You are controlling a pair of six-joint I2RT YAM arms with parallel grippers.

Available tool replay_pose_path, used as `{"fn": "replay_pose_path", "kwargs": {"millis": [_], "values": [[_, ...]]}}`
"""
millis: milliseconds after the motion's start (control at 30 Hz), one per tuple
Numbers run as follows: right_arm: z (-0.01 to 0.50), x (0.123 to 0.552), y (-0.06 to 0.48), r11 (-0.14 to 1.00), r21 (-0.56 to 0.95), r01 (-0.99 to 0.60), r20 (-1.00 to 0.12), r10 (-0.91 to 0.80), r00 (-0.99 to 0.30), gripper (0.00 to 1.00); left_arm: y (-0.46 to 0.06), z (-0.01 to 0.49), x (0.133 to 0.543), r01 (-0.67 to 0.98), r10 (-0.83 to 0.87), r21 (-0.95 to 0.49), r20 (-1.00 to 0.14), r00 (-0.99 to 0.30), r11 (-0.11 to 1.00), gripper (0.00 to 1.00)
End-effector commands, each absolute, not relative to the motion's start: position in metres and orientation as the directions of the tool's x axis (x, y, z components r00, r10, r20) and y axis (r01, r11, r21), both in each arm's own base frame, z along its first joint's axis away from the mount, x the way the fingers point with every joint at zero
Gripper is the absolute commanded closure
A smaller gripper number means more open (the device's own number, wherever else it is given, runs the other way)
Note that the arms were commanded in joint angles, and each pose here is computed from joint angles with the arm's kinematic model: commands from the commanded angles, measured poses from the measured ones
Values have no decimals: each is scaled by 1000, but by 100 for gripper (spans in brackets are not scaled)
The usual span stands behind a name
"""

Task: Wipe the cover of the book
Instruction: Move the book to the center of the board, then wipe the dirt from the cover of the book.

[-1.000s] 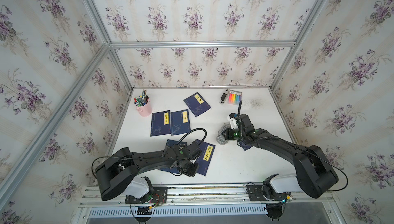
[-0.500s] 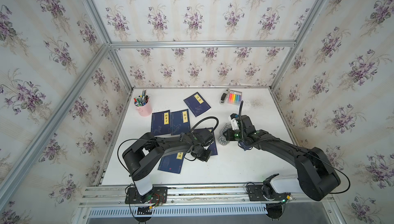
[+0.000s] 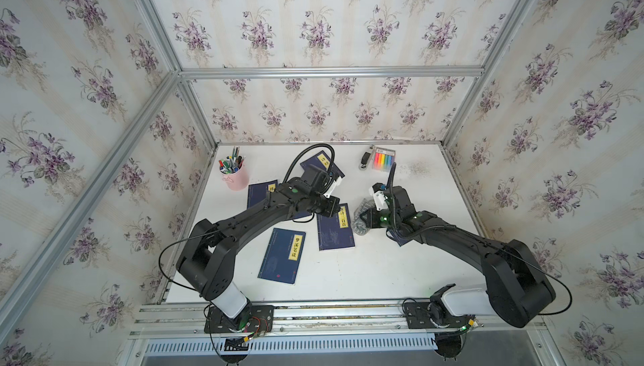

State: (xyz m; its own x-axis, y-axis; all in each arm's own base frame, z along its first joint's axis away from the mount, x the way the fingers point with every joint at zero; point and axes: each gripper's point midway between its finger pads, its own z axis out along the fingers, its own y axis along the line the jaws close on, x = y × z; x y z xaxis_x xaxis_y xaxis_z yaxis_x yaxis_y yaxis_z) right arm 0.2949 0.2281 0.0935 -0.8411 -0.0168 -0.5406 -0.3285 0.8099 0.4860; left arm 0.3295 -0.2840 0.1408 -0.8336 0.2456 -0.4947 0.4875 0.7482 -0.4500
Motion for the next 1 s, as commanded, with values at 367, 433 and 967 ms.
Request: {"fn": "replay_pose_path", "kwargs": {"millis": [367, 433, 967], "values": [[67, 340, 305, 776, 480, -409, -508, -134, -851, 100, -261, 35, 376, 367, 263, -454, -277, -924, 812, 100], [51, 341, 308, 786, 478, -391, -471, -146, -870, 100, -255, 20, 372, 341, 257, -448, -239, -936, 826, 100], [-9, 272, 273, 848, 425, -318, -302, -198, -933, 100, -241, -37, 369, 199, 187, -460, -72, -980, 865, 100]]}}
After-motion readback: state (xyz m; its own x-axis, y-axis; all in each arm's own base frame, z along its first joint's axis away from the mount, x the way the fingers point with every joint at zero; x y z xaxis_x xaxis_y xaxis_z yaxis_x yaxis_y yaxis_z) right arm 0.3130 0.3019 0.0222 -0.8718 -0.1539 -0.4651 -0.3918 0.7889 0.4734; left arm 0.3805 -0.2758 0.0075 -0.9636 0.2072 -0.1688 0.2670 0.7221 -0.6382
